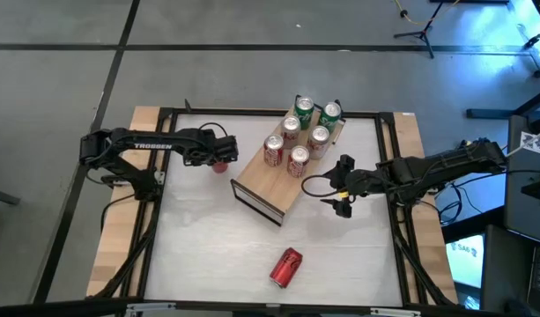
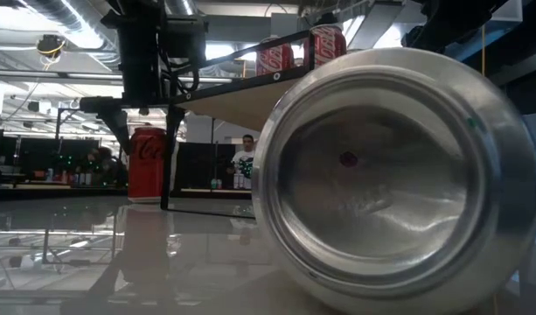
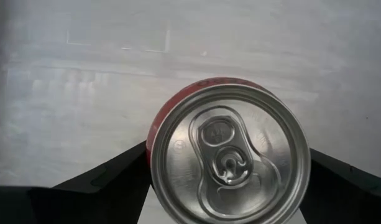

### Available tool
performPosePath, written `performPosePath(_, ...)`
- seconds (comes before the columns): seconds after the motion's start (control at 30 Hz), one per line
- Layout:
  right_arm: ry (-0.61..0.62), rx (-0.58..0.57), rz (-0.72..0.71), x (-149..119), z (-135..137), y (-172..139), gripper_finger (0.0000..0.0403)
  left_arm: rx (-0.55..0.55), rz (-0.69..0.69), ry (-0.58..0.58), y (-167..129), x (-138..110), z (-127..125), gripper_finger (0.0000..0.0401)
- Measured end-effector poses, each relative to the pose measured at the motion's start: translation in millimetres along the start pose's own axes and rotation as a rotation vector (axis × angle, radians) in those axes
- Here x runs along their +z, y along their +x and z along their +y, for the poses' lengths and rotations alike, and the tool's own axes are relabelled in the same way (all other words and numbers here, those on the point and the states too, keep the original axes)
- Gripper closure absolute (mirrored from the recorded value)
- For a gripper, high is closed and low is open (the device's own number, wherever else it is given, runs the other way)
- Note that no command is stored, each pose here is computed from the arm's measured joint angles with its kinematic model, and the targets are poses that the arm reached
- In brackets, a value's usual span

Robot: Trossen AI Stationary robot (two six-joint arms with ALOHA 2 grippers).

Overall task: Place canned beverage on shelf
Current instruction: Put the left red-black soda can on the shelf

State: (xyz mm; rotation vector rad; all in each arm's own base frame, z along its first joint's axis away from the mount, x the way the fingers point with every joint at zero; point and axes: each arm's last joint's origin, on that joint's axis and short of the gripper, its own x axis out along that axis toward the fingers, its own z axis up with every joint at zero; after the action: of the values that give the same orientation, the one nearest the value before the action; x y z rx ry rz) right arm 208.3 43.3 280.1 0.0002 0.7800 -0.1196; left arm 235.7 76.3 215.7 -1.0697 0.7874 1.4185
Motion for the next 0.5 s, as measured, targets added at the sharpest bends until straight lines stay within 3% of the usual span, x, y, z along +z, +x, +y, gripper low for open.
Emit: performPosePath(0.5, -0.045, 0.0, 0.001, -0.1, 0.0, 0.0, 0.0015, 0.004, -0.023, -0.007, 0.0, 0.7, 0.2, 0.0076)
